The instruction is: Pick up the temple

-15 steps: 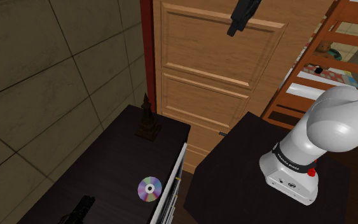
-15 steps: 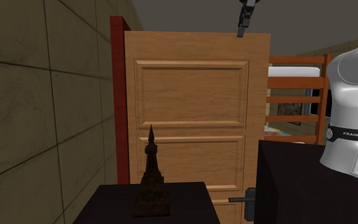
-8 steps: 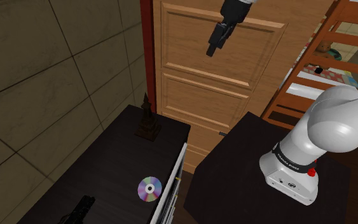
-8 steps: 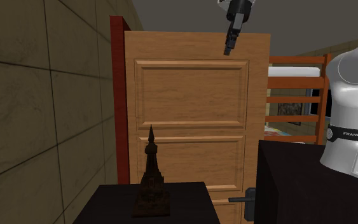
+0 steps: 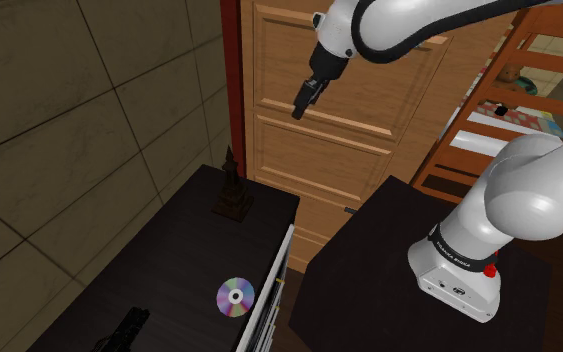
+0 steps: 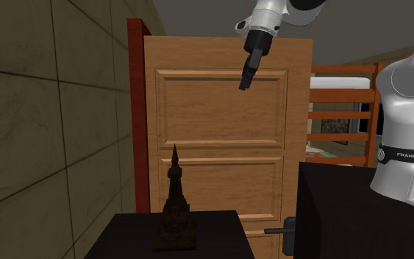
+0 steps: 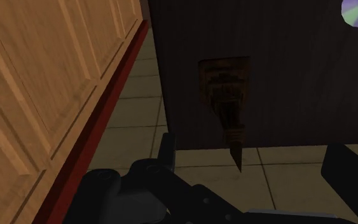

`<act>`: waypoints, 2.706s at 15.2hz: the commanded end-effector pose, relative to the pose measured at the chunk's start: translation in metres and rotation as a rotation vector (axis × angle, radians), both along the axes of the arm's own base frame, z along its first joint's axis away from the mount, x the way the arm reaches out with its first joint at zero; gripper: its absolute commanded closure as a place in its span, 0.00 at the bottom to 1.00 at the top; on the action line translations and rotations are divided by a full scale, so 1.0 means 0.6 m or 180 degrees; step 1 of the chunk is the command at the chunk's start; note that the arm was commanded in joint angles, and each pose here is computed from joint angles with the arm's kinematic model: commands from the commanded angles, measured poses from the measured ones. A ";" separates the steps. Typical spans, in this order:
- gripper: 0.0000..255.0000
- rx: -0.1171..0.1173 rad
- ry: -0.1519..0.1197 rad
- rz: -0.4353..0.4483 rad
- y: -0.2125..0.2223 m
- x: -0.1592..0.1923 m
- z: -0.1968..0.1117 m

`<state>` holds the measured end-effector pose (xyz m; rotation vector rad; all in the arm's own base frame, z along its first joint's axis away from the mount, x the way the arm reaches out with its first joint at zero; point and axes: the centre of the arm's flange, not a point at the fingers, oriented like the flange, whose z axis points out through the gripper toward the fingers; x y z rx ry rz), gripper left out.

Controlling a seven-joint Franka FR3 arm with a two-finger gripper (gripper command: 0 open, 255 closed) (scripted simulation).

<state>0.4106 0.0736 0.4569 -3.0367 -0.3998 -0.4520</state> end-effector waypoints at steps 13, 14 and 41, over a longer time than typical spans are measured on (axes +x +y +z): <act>0.00 -0.0084 -0.0408 0.0310 0.108 0.154 -0.230; 0.00 -0.0091 -0.0436 0.0332 0.116 0.166 -0.247; 1.00 -0.0137 -0.0643 0.0495 0.175 0.254 -0.430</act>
